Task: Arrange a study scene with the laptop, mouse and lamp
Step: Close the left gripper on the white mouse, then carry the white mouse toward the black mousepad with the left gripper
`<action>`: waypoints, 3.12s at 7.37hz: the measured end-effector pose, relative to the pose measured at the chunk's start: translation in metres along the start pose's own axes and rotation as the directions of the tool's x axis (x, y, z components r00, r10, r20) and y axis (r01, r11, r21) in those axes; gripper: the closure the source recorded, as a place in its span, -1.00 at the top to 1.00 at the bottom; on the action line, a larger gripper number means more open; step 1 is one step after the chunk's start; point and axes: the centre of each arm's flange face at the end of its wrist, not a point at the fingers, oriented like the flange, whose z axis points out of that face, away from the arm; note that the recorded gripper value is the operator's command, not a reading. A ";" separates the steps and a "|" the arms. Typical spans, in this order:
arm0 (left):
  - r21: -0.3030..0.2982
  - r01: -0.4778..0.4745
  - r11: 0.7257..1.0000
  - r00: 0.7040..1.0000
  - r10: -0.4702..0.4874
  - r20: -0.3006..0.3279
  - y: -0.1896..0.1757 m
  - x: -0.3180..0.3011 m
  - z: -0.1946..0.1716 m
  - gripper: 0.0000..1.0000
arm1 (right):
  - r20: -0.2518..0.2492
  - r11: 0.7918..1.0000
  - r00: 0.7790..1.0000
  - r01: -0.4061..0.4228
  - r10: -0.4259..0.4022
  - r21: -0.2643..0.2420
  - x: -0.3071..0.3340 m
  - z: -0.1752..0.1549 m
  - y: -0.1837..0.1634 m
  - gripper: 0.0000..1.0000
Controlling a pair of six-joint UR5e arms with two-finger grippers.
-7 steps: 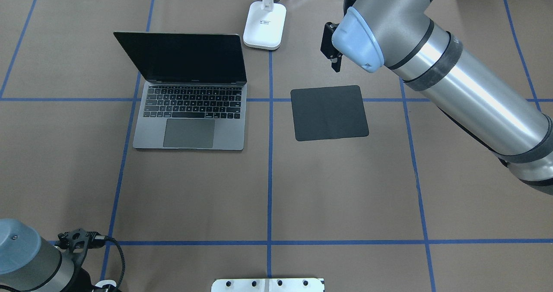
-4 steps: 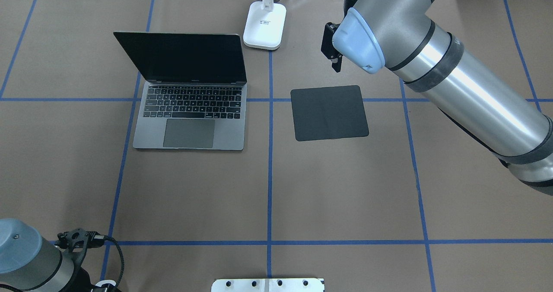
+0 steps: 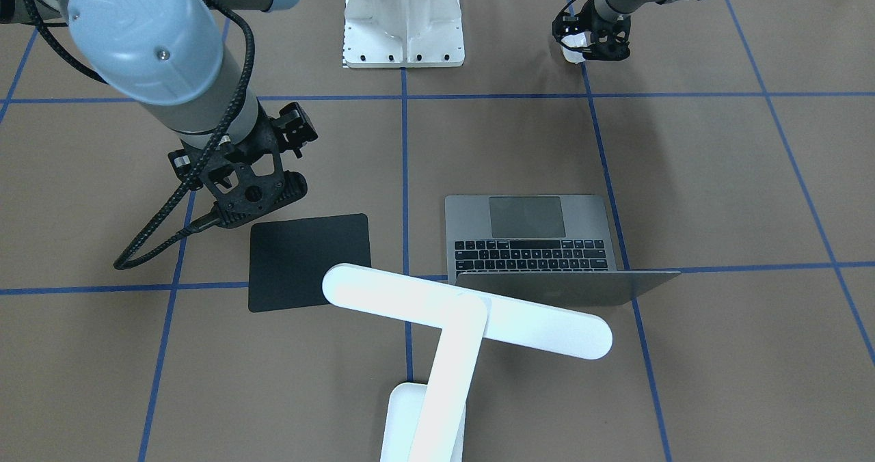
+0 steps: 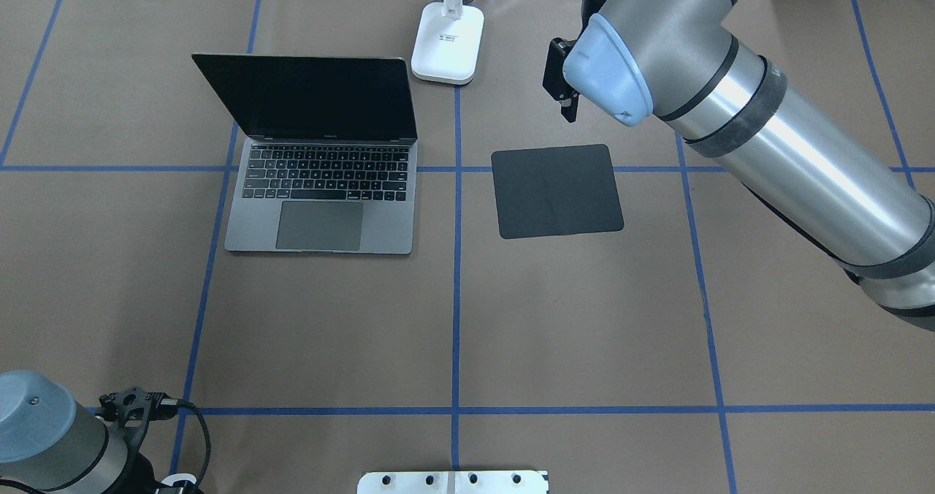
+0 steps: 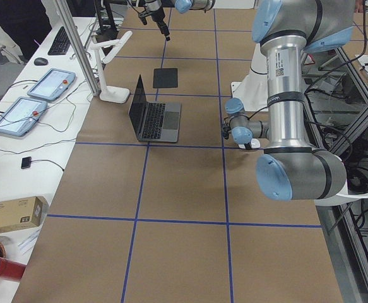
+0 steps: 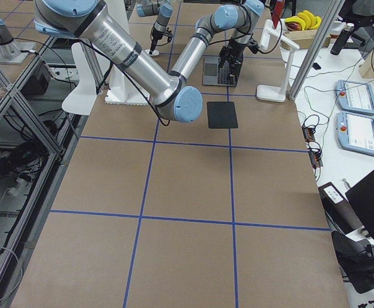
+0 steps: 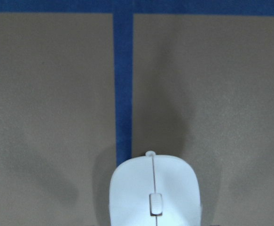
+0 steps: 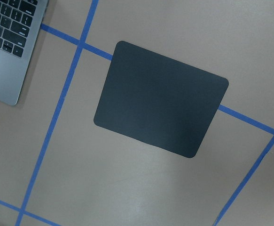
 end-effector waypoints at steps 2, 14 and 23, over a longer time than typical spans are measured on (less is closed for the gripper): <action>0.000 -0.002 1.000 1.000 0.002 -0.002 0.000 0.001 0.000 0.54 | 0.000 1.000 1.000 0.003 -0.003 0.003 0.000 -0.001 0.002 1.00; 0.014 -0.008 1.000 0.999 0.008 -0.032 0.001 0.010 -0.014 0.25 | -0.008 1.000 1.000 0.009 -0.009 0.012 0.003 0.000 0.009 1.00; 0.250 0.048 0.967 0.935 0.044 -0.351 -0.104 0.090 -0.185 0.23 | -0.011 0.999 1.000 -0.008 0.008 0.041 0.037 0.001 0.039 1.00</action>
